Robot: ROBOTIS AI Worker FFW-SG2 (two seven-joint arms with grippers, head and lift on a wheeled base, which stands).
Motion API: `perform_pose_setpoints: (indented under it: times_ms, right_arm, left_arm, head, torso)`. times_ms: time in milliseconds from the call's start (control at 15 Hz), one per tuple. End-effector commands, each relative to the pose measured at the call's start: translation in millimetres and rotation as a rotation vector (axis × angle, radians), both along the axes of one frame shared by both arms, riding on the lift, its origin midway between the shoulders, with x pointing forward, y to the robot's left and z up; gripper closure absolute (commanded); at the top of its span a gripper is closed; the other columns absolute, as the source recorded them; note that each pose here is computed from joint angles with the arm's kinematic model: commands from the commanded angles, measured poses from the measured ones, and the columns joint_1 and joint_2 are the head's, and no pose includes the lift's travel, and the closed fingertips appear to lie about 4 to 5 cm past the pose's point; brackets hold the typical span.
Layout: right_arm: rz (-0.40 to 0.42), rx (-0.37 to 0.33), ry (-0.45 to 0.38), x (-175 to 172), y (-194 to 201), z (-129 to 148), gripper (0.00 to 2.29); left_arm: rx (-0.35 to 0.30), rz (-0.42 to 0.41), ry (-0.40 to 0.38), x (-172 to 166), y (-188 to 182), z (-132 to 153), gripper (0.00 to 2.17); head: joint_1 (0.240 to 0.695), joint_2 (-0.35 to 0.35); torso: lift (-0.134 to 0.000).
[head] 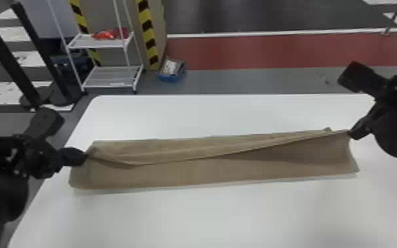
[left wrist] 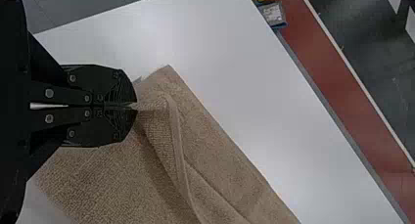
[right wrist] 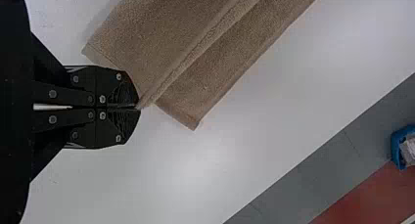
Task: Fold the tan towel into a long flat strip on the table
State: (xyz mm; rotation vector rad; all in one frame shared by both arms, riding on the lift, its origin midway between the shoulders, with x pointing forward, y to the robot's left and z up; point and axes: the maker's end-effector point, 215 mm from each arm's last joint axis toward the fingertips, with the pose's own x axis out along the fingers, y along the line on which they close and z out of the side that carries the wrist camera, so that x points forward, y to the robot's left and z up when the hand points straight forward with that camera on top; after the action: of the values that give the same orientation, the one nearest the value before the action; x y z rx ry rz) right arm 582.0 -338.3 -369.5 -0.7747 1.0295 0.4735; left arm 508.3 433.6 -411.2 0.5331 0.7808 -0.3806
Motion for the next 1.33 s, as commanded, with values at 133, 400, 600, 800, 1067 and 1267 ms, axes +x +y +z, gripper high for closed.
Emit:
perform_pose_setpoints:
  times_ms: [133, 400, 600, 800, 1067, 1267]
  right_arm:
    - [0.009, -0.005, 0.025, 9, 5, -5, 1.41]
    - [0.001, -0.027, 0.037, 6, -9, -9, 1.41]
    - [-0.004, -0.031, 0.049, 3, -15, -14, 1.41]
    - [0.000, -0.016, 0.048, 4, -14, -14, 1.41]
    - [0.009, -0.003, 0.047, 6, -12, -14, 1.41]
    - [0.014, -0.009, 0.064, 5, -13, -21, 1.41]
  left_arm:
    - [-0.003, 0.044, 0.005, 4, 4, 4, 1.88]
    - [-0.018, 0.107, -0.021, 8, 24, 21, 1.88]
    - [-0.029, 0.137, -0.029, 11, 29, 28, 1.88]
    - [-0.032, 0.171, -0.035, 11, 30, 32, 1.87]
    - [-0.040, 0.177, -0.040, 13, 23, 34, 1.86]
    - [-0.034, 0.172, -0.048, 17, 14, 32, 1.70]
  head:
    - [0.695, 0.099]
    - [0.695, 0.105]
    - [0.695, 0.109]
    - [0.695, 0.109]
    - [0.695, 0.110]
    - [0.695, 0.106]
  torso:
    - [-0.123]
    - [-0.123]
    - [-0.123]
    - [-0.123]
    - [-0.123]
    - [-0.123]
